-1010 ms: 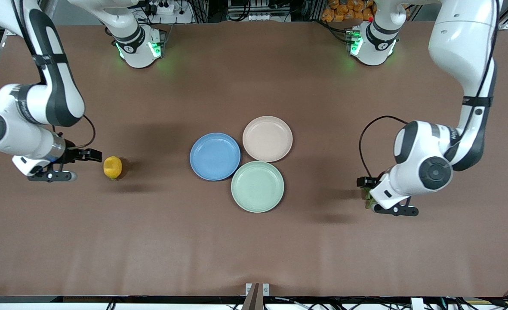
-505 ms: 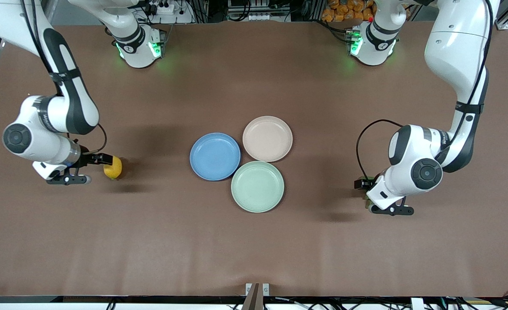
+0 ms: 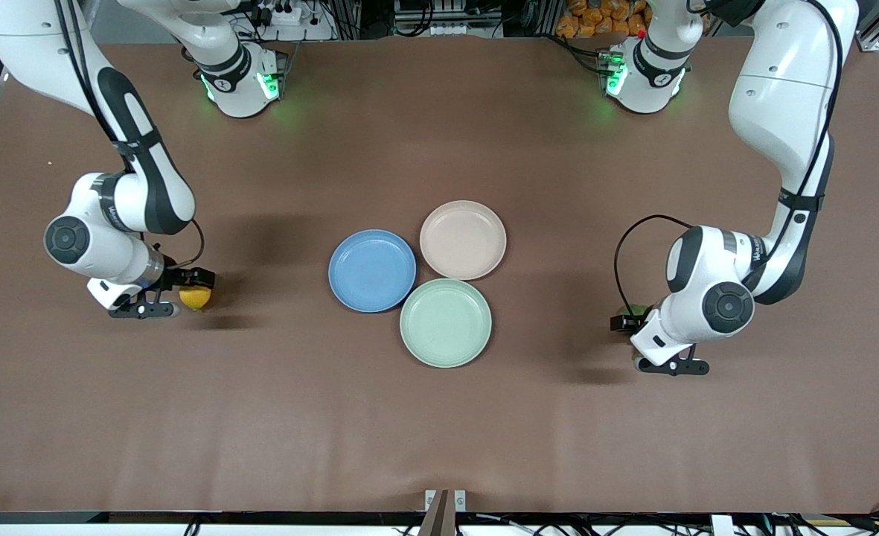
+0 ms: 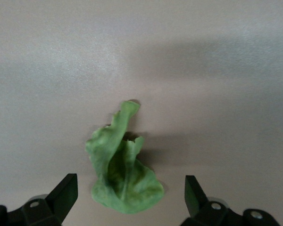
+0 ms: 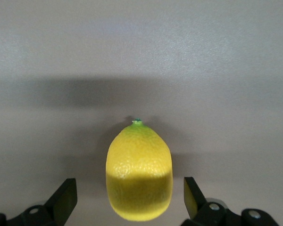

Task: Place lemon and lettuce in plates
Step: 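Close the left gripper on the lettuce while the right gripper grasps the lemon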

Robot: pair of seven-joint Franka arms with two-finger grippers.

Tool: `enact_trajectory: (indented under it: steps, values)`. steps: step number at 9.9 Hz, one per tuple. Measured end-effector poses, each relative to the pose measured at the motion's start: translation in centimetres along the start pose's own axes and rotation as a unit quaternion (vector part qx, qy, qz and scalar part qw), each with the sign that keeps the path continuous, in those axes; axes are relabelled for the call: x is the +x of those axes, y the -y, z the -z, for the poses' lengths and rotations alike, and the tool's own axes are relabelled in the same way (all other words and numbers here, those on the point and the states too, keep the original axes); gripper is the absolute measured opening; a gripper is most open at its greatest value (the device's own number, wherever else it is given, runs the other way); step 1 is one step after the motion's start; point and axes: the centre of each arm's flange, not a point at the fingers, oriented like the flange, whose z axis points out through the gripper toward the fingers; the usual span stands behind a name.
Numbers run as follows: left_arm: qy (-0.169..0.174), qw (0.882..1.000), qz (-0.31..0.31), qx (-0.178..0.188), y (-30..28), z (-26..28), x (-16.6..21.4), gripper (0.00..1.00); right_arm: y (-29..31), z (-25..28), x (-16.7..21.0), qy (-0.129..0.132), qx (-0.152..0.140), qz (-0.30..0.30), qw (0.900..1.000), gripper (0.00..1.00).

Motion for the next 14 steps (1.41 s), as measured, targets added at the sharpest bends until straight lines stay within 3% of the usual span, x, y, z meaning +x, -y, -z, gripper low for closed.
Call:
enact_trajectory:
  steps: [11, 14]
  values:
    - [0.019, 1.000, 0.000, 0.003, 0.4, -3.5, -0.1, 1.00, -0.1, -4.1, 0.2, -0.008, -0.003, 0.005, 1.000, 1.00]
    - [0.021, 1.000, 0.000, 0.003, 0.4, -3.8, -0.1, 1.00, -0.2, -4.3, 0.1, -0.007, -0.003, 0.015, 1.000, 0.95]
